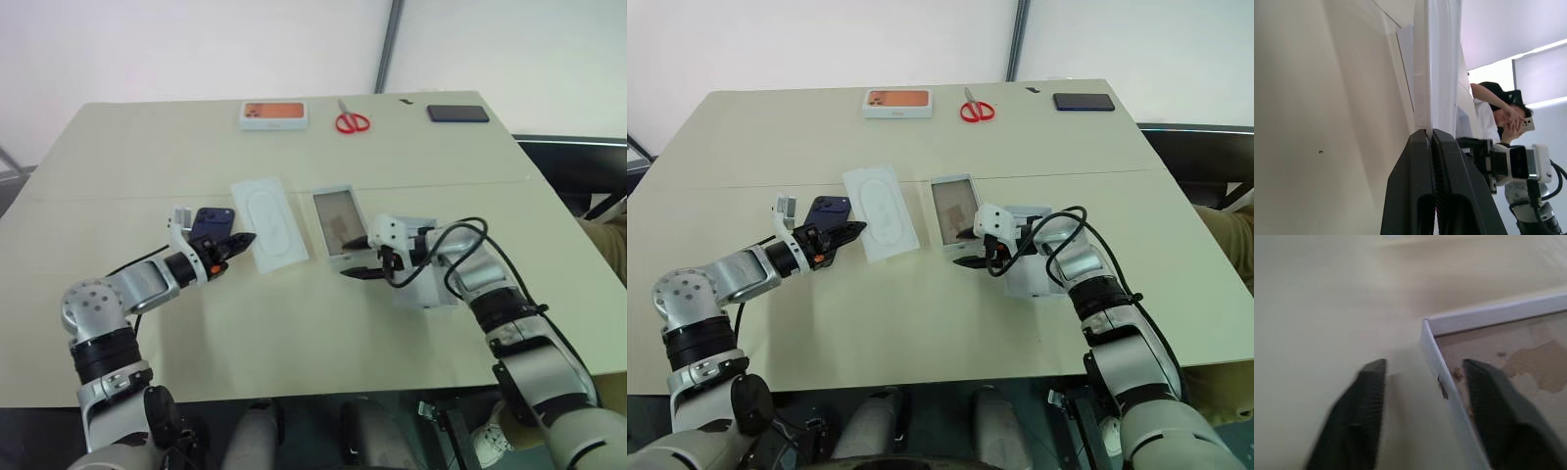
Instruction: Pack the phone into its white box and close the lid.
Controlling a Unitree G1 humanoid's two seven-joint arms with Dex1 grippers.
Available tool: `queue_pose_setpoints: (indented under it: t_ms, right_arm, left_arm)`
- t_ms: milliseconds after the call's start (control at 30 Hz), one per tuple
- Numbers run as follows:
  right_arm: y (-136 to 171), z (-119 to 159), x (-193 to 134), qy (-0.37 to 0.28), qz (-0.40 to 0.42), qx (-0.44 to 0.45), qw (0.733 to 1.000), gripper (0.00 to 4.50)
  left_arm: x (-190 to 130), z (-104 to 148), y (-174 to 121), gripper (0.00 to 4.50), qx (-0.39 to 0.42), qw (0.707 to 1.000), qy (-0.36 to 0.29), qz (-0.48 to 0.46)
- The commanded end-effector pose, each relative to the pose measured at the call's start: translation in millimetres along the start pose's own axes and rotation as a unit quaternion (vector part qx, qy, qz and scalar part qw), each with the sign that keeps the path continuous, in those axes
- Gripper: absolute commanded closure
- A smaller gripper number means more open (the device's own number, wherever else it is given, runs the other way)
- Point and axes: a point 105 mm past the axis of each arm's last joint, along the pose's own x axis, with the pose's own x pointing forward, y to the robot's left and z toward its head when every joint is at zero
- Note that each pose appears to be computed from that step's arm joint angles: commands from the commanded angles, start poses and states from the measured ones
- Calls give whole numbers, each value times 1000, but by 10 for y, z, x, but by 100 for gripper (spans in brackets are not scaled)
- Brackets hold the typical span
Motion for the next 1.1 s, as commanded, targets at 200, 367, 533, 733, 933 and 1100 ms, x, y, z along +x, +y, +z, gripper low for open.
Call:
queue_pose_setpoints:
  t_ms: [200,367,533,733,933,1100]
  right_arm:
    - [97,250,104,-46,33,-9,998,448]
    - [440,489,272,-80,66,-10,995,448]
    - [711,497,381,-84,64,8,994,448]
    - [693,591,404,-101,36,33,994,305]
    - [559,623,128,-96,8,7,995,98]
    - [544,422,-249,-51,17,4,999,98]
  left_arm:
    - [-64,129,-167,450,14,999,-39,-27]
    - [-57,262,-343,450,1,996,-55,-68]
    - [-14,270,-437,450,-8,995,-45,-83]
    - [62,136,-444,450,-3,997,-22,-75]
    - [66,7,-432,450,8,997,11,-76]
    - [38,-91,-428,450,9,995,44,-91]
